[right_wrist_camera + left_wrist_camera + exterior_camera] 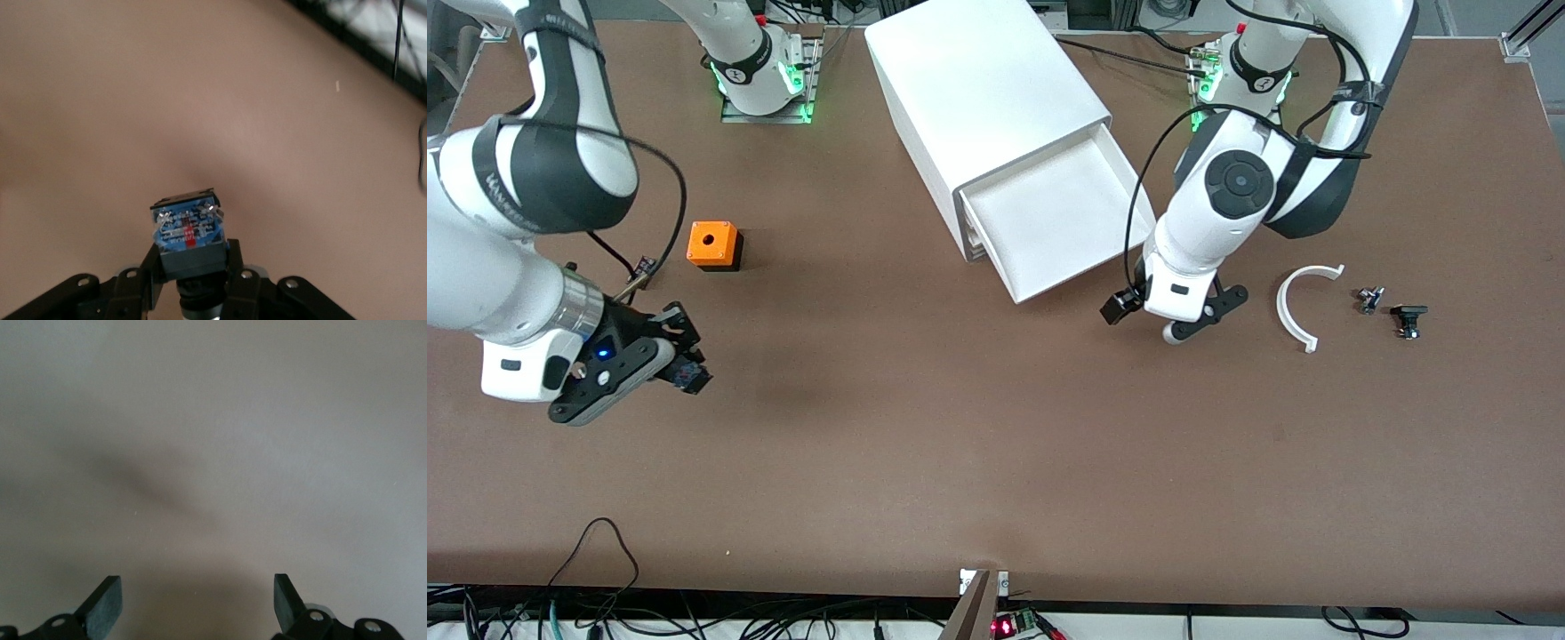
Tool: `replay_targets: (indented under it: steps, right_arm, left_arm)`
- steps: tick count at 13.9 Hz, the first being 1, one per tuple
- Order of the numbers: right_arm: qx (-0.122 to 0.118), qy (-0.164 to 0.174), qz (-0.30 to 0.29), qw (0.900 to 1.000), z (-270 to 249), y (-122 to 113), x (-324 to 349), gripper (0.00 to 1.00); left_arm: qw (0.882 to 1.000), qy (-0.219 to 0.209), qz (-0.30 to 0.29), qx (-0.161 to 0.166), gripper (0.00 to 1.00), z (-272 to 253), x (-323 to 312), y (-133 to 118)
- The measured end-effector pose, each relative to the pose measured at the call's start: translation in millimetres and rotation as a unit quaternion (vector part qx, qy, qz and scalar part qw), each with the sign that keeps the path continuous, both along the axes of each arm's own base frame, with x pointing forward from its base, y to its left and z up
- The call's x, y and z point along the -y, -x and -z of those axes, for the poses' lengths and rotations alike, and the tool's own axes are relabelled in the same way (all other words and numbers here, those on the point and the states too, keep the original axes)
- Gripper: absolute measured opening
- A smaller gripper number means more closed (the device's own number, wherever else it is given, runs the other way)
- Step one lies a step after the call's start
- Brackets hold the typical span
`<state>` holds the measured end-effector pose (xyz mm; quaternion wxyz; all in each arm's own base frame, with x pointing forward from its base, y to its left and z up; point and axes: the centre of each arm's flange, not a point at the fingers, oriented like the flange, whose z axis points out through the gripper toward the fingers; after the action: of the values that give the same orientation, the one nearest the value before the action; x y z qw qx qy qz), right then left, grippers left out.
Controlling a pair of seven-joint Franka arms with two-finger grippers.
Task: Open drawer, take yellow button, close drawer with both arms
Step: 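Push the drawer shut with the left gripper while the right gripper carries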
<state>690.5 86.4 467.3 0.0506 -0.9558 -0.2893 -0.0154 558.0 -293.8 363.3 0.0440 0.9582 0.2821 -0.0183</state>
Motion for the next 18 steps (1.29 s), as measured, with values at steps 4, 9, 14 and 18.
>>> replay_targets:
  steps: [4,9,14,18]
  right_arm:
    - [-0.083,0.032,0.126,0.988,73.1,22.9,22.2,0.4]
    - [-0.111,0.074,0.165,0.977,152.4,50.9,46.0,0.4]
    - [-0.093,0.078,0.176,0.977,204.1,76.6,66.0,0.4]
    - [-0.046,0.076,0.143,0.986,223.7,98.6,96.5,0.4]
  left_arm:
    - [0.999,-0.004,0.048,-0.026,1.0,16.1,43.0,50.2]
    - [0.992,-0.012,0.12,-0.032,1.0,8.7,90.2,128.5]
    - [0.985,-0.018,0.17,-0.033,1.0,6.7,120.1,180.2]
    - [0.983,-0.017,0.179,-0.033,1.0,6.1,126.1,188.8]
